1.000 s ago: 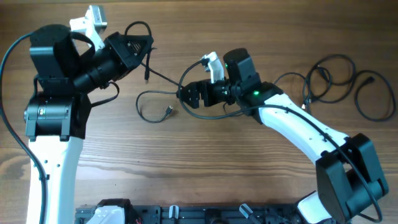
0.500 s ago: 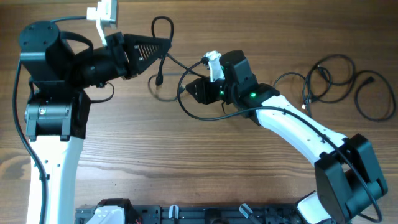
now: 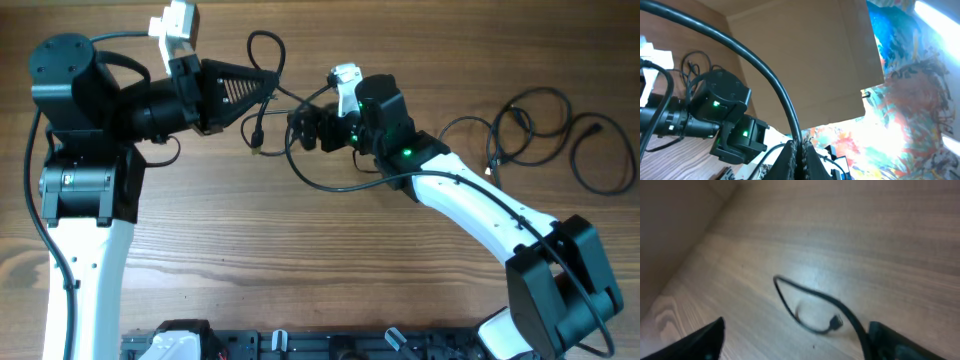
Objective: Untangle cables
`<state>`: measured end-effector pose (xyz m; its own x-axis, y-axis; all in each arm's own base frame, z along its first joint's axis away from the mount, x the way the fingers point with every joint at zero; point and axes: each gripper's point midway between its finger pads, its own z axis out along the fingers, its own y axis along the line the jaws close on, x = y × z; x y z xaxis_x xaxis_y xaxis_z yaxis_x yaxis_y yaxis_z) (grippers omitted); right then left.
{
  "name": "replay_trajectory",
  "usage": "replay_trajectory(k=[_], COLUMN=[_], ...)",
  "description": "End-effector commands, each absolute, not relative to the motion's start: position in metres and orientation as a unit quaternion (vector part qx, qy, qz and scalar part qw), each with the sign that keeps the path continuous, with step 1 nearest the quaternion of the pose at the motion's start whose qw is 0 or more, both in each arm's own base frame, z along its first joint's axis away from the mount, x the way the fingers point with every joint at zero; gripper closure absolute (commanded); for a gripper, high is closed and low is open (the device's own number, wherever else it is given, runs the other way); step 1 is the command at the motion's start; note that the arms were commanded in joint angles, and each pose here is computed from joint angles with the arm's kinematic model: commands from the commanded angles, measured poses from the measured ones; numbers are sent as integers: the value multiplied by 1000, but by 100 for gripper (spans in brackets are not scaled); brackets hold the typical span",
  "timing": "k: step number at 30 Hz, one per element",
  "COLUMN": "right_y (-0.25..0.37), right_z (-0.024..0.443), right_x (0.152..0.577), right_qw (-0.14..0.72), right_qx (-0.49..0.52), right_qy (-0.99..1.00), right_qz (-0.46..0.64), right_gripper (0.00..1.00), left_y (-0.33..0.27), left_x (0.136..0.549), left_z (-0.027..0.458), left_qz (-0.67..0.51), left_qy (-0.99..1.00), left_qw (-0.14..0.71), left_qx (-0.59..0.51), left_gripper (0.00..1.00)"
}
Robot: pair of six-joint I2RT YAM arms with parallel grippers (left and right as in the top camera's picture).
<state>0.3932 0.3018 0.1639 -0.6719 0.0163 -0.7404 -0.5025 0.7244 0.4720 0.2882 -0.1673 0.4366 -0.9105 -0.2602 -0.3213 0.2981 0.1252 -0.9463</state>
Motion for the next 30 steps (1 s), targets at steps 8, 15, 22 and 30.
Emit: replay_trajectory(k=[8, 15, 22, 30], right_y=[274, 291, 302, 294], right_z=[175, 174, 165, 163], right_x=[431, 417, 399, 407], right_qw=[476, 458, 431, 446], right_qx=[-102, -169, -238, -234], right_qy=[837, 827, 819, 823], right_qz=[252, 280, 295, 263], right_gripper=[1, 55, 96, 96], left_y=[-171, -171, -171, -165], left_x=[263, 263, 267, 270], left_z=[460, 468, 469, 469], left_qz=[-690, -690, -688, -686], left_qy=[702, 695, 694, 695], left_qw=[169, 189, 200, 208], left_qx=[50, 70, 63, 55], left_gripper=[96, 96, 96, 96])
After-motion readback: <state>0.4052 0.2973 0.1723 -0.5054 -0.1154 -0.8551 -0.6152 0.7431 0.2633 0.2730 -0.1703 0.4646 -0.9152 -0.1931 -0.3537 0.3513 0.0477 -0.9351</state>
